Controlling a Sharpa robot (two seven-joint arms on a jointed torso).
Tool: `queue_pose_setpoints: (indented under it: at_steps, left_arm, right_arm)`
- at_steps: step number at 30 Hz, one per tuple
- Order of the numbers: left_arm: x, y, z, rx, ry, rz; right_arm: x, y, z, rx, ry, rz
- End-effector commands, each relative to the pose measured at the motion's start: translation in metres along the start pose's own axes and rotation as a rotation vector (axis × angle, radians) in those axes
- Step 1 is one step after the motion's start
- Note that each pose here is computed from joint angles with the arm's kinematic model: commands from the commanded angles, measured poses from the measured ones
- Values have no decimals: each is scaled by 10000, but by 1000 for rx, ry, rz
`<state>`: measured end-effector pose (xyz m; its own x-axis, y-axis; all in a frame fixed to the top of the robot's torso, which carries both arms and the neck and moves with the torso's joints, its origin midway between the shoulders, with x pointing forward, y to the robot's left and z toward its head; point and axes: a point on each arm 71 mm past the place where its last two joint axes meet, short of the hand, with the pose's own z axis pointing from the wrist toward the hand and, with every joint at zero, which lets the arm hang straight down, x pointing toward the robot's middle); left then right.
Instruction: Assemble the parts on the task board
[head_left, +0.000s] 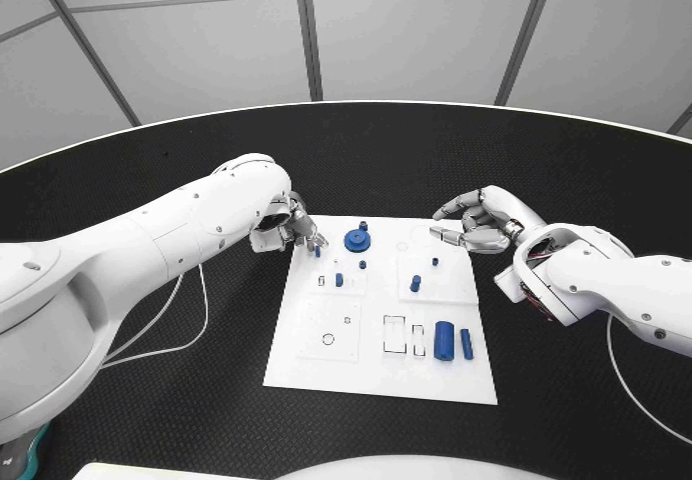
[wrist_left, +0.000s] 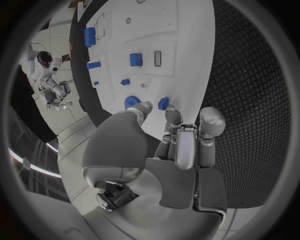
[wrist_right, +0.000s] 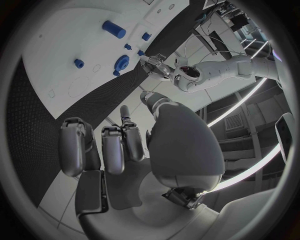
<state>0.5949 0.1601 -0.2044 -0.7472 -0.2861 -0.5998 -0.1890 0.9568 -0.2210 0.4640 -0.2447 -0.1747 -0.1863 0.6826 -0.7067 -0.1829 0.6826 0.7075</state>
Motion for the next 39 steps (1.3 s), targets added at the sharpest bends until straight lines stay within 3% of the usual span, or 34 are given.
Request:
queue_pose_setpoints:
  at_steps: [1, 39]
  left_arm:
    - [4, -1, 5, 0, 0, -1]
    - [4, 25, 17, 2, 12, -4]
  right_arm:
    - [0, 1, -1, 0, 0, 0]
    - [-5, -1, -8, 1, 0, 0]
